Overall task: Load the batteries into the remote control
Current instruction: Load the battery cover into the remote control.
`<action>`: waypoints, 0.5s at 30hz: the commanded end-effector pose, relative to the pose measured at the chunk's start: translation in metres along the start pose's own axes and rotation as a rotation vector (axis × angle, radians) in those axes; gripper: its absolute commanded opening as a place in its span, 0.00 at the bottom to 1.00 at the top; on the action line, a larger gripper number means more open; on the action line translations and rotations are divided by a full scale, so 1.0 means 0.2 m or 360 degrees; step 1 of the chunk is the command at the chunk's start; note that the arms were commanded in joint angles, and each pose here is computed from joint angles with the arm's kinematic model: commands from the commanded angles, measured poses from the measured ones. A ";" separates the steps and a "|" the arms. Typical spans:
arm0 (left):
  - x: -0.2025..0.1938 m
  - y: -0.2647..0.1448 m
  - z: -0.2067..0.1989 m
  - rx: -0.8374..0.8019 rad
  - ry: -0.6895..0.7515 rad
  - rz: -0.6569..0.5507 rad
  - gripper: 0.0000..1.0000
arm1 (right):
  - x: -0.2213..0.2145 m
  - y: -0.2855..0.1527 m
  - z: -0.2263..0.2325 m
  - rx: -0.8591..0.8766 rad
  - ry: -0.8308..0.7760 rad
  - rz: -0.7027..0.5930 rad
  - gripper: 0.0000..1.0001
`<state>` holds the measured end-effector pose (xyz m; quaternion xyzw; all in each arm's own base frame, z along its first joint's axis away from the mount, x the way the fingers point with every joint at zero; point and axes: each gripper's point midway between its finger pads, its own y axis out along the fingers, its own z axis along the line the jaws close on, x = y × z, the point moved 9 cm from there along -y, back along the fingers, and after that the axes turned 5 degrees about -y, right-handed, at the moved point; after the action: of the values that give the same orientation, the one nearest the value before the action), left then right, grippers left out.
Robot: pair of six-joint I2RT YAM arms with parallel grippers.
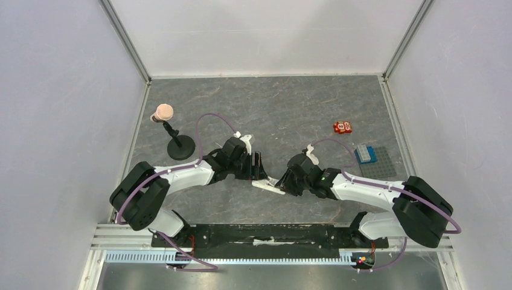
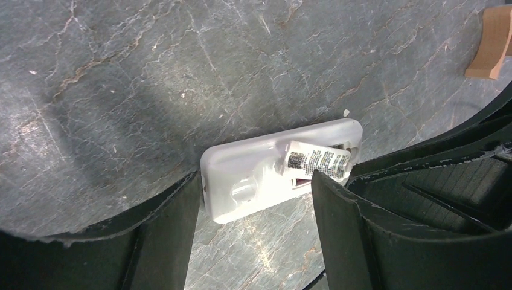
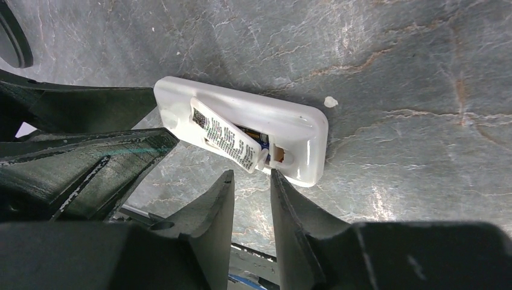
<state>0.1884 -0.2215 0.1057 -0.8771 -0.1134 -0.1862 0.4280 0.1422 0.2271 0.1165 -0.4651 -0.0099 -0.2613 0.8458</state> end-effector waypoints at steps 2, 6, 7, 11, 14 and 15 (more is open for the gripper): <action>0.01 0.01 -0.03 -0.0094 0.0093 -0.0017 0.72 | 0.02 0.01 0.00 0.0008 0.0058 -0.0064 0.30; -0.01 0.01 -0.01 -0.0101 0.0104 0.0008 0.71 | 0.03 0.01 0.00 0.0003 0.0061 -0.0082 0.28; -0.01 0.01 -0.01 -0.0098 0.0105 0.0017 0.71 | 0.03 0.01 0.00 0.0001 0.0063 -0.0088 0.28; -0.03 0.02 0.00 -0.0097 0.0101 0.0057 0.70 | 0.04 0.01 0.00 -0.0005 0.0066 -0.0119 0.26; -0.05 0.04 0.01 -0.0093 0.0097 0.0083 0.69 | 0.06 0.01 0.01 0.0001 0.0079 -0.0160 0.25; -0.05 0.04 0.01 -0.0091 0.0099 0.0089 0.69 | 0.06 0.01 0.01 0.0004 0.0081 -0.0166 0.25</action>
<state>0.1851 -0.2208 0.0989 -0.8800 -0.0920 -0.1907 0.4251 0.1443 0.2255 0.1145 -0.4677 -0.0069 -0.2780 0.8390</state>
